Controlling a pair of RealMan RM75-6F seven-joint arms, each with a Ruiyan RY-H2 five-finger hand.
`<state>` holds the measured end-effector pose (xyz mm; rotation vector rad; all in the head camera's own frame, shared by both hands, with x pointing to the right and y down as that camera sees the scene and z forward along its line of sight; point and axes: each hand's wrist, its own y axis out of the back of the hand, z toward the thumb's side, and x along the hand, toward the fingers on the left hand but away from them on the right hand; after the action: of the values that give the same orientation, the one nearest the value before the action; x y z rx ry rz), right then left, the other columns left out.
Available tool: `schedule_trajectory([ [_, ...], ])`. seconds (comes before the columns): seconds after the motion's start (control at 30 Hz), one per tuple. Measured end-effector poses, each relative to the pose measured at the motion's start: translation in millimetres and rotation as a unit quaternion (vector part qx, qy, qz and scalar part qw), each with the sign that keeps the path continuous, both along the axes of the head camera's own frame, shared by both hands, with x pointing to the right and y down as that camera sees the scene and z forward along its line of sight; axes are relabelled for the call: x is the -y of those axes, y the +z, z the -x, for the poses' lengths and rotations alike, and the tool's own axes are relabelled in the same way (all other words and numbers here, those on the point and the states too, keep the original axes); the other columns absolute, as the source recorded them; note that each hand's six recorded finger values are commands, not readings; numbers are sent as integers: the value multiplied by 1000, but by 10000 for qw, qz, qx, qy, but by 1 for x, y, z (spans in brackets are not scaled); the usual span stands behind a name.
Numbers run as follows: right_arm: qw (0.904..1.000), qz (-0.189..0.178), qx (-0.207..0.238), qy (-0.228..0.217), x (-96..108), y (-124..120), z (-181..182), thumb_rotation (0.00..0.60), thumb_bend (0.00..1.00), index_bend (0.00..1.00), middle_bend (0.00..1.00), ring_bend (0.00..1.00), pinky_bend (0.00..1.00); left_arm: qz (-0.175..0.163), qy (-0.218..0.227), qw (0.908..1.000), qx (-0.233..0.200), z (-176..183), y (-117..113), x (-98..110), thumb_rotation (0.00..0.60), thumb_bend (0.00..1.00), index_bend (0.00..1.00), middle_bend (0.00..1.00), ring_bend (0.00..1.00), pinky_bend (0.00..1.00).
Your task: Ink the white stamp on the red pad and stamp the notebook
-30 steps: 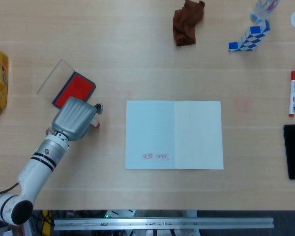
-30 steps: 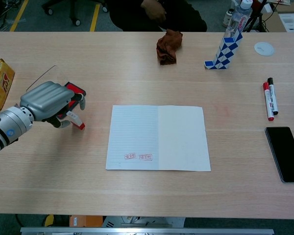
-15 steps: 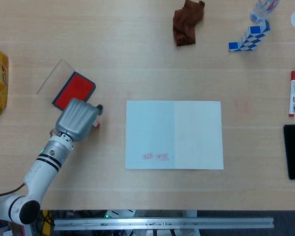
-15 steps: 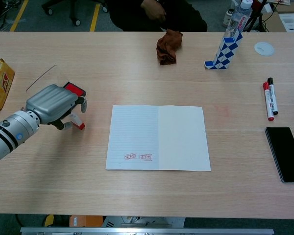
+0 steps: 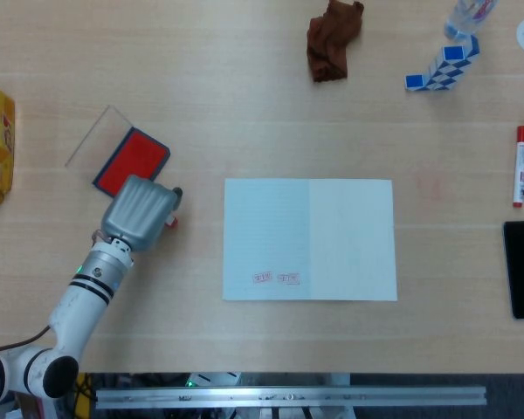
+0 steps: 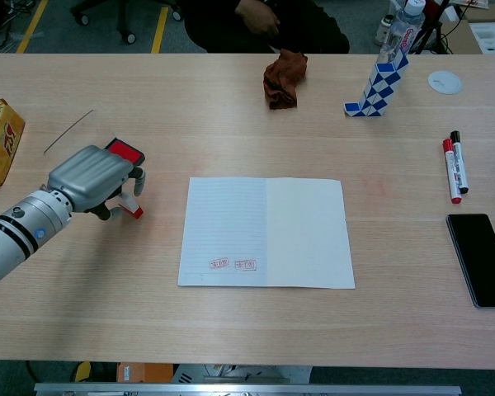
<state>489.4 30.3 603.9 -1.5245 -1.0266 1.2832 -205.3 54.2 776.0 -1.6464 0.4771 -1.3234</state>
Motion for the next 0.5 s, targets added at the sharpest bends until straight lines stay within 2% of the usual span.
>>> schedule_trajectory([
  [0.5,10000,30,-15,12,-1,1,-1,600,119,462,490,408,573,-84,12,9999,112,0,4,0,600,262,491,1000,1000,1000],
])
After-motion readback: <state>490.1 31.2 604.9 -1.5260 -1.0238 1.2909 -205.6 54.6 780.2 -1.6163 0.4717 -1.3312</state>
